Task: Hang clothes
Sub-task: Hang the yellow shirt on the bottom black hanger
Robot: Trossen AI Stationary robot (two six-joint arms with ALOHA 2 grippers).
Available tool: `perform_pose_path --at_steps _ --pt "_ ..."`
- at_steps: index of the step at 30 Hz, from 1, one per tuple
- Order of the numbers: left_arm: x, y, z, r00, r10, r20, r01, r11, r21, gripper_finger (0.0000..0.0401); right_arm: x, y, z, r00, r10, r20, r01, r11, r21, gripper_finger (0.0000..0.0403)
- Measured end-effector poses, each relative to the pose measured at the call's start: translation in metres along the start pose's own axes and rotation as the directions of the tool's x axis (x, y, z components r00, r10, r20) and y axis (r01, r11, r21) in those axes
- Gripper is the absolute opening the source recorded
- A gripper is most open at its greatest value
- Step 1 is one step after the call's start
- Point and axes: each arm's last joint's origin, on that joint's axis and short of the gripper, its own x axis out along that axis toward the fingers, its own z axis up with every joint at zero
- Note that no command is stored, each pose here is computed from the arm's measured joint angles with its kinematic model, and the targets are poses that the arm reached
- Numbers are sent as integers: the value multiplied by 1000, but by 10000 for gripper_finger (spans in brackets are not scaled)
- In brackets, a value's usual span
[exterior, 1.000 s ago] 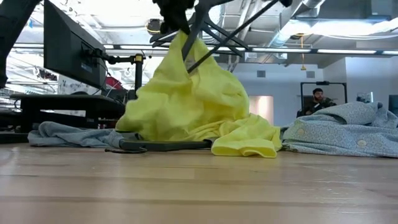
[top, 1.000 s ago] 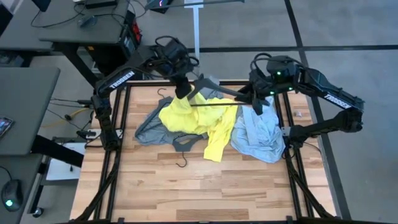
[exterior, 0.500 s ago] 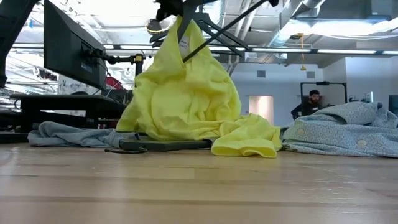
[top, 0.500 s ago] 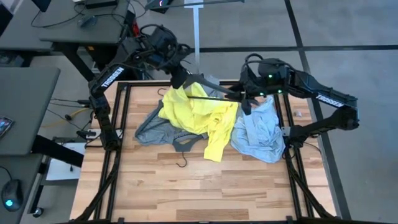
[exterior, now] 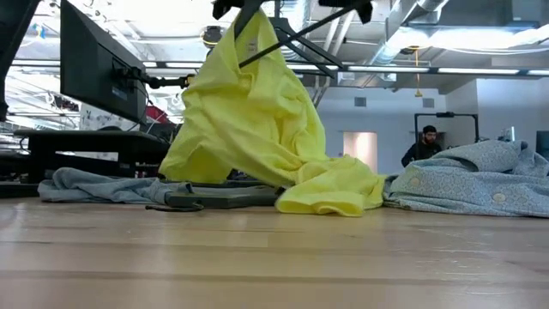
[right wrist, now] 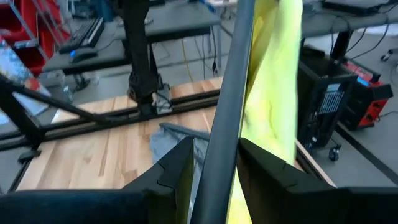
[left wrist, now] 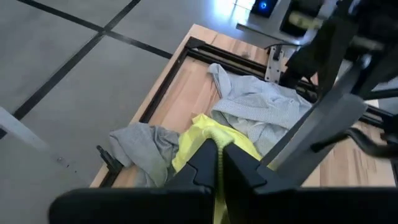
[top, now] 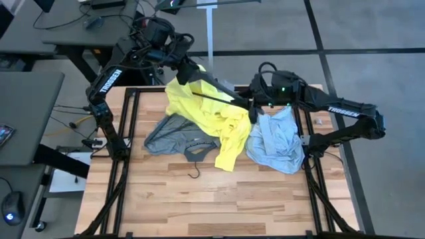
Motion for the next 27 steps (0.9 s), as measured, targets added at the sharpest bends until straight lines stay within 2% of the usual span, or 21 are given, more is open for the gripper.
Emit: perform_pose_path --at_steps 7,12,17,20,23,27 --pt "-1 2 1 1000 3 11 -2 1000 -7 0 19 -3 -35 997 -20 78 19 1000 13 102" --pt "-1 2 6 998 -3 66 4 1000 -13 0 30 -2 -60 988 -63 143 58 998 36 100" --pt "-1 -1 9 995 -42 89 42 999 -4 0 48 -6 -77 983 -159 87 152 985 81 97" --pt "0 -1 9 995 -36 94 37 999 -2 0 58 -6 -84 986 -154 63 146 983 114 97" --pt "0 -4 9 995 -41 88 40 999 11 0 63 -4 -82 986 -133 102 119 985 125 97" --pt "3 -4 10 995 -40 94 35 998 50 0 63 0 -66 980 -117 159 101 989 108 97"
